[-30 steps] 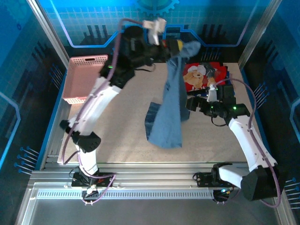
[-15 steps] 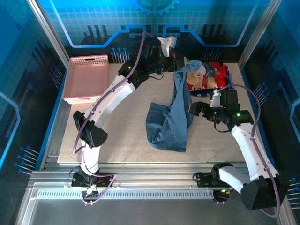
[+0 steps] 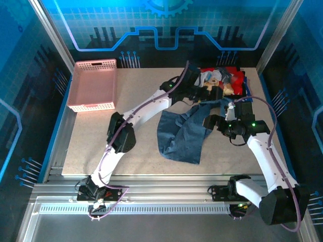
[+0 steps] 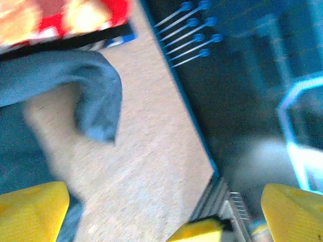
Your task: Fold and stack the t-shirts
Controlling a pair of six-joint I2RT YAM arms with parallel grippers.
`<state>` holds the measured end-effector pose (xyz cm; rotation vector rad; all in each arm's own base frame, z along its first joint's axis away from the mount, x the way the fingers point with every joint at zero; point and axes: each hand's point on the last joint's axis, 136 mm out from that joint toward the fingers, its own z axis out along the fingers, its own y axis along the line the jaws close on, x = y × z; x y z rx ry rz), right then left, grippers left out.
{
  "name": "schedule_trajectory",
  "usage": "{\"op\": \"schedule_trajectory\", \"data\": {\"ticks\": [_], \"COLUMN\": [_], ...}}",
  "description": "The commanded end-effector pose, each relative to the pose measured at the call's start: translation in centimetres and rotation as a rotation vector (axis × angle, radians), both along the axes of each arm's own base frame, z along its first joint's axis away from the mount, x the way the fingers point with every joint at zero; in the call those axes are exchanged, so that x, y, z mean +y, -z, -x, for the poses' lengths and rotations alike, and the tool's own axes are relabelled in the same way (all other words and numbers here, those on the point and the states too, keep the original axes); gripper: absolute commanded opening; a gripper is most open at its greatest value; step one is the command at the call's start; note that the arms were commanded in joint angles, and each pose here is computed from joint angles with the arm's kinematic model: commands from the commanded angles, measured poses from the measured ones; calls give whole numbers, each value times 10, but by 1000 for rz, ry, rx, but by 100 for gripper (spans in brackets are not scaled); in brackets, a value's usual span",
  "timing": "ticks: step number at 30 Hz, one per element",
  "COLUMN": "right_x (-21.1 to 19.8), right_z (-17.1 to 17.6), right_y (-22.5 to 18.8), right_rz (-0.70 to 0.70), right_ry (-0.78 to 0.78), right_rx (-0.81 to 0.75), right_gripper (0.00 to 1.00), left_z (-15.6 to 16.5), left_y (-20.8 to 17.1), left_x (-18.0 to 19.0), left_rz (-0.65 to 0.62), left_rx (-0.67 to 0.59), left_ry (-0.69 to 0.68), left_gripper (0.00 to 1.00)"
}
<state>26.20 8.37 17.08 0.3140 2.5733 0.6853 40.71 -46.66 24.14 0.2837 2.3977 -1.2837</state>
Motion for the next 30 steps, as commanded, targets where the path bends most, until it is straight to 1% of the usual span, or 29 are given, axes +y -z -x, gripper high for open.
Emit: {"op": "schedule_trajectory", "data": {"ticks": [1, 3, 5, 6, 8, 10, 12, 13, 15, 18, 20, 21, 23, 26, 27, 30], "right_x": [-5, -6, -8, -10, -16, -24, -30, -32, -35, -39, -44, -46, -50, -55, -57, -62], "right_z": [4, 5, 4, 3, 1, -2, -5, -6, -10, -13, -13, -13, -12, -10, -10, -7], "right_y": [2, 3, 3, 3, 2, -1, -5, -6, -7, -8, -7, -6, -5, -2, -1, 1], "right_rz": [13, 22, 35, 44, 73, 96, 100, 105, 107, 108, 121, 124, 125, 126, 128, 134], "right_ry": [20, 21, 21, 22, 35, 60, 76, 81, 92, 105, 122, 131, 146, 164, 174, 190], "right_rx": [11, 10, 6, 4, 2, -2, -9, -11, -13, -15, -13, -11, -4, 3, 7, 13], "right_gripper": [100, 100, 100, 100, 100, 100, 100, 100, 100, 100, 100, 100, 100, 100, 100, 100], "left_z": [15, 35, 59, 73, 98, 124, 142, 149, 156, 160, 164, 166, 169, 168, 166, 162], "left_y": [-111, -98, -69, -49, -7, 33, 64, 78, 101, 126, 150, 162, 184, 210, 218, 234], "left_x": [82, 119, 141, 148, 152, 150, 143, 137, 127, 116, 117, 119, 125, 148, 161, 207], "left_rz": [105, 53, -22, -51, -93, -128, -151, -156, -162, -184, -220, -239, -290, -361, -384, -481], "left_rx": [-140, -87, -15, 47, 164, 260, 329, 359, 407, 452, 510, 534, 577, 636, 651, 662], "left_ry": [-160, -213, -236, -241, -244, -243, -245, -243, -240, -236, -245, -253, -268, -341, -379, -467], "left_gripper": [99, 99, 99, 99, 97, 92, 85, 85, 76, 59, 48, 44, 40, 30, 28, 24]}}
